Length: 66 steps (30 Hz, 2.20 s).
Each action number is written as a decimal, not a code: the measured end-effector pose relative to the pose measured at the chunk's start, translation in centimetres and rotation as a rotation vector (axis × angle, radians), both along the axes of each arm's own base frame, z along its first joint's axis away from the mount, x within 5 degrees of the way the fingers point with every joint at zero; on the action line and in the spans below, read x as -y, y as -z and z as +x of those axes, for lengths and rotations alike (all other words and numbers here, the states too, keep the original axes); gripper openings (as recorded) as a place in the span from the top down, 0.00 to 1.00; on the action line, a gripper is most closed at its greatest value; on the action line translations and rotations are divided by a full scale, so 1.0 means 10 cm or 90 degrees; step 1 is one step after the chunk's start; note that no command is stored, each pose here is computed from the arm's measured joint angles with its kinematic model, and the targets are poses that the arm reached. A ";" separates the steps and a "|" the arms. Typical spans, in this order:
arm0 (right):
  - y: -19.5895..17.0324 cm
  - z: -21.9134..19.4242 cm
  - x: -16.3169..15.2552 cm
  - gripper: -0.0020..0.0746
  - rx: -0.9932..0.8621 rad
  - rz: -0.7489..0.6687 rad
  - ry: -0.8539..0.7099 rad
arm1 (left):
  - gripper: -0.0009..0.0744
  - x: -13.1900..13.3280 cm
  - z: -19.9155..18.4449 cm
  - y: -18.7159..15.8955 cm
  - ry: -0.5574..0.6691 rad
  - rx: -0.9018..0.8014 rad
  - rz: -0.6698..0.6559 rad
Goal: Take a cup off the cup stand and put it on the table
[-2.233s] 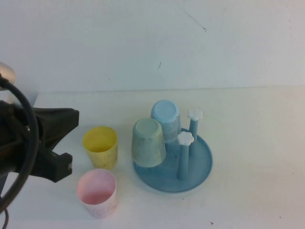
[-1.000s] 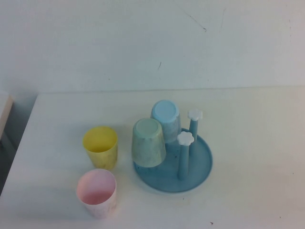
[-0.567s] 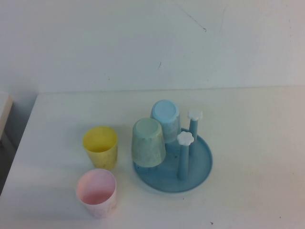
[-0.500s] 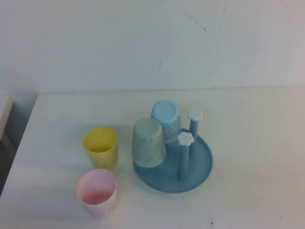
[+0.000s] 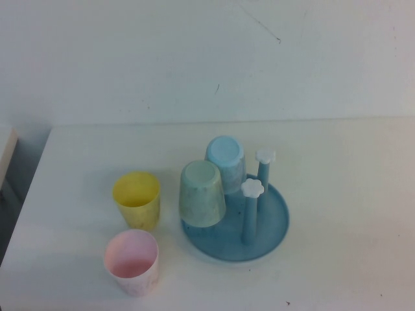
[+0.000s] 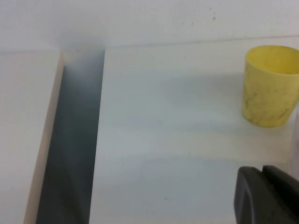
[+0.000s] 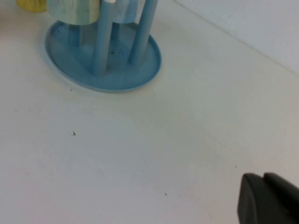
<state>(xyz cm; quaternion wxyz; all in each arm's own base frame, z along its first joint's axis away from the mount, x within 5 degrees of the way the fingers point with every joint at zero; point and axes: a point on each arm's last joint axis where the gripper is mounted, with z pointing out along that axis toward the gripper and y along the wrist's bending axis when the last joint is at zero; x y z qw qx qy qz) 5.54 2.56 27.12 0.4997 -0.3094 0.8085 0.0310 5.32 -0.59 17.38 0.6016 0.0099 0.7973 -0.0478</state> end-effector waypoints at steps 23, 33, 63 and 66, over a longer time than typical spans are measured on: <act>0.00 0.00 0.00 0.98 0.000 0.000 0.000 | 0.99 0.00 0.00 0.00 0.000 0.000 0.001; 0.04 0.00 0.05 0.98 0.054 -0.012 0.019 | 0.99 0.00 0.00 0.00 0.000 -0.001 0.002; 1.03 -0.05 0.26 0.98 0.089 0.107 0.312 | 0.99 0.00 0.00 0.00 0.000 -0.002 0.004; 1.03 -0.05 0.26 0.98 0.088 0.111 0.314 | 0.99 0.00 0.00 0.00 0.000 -0.002 0.004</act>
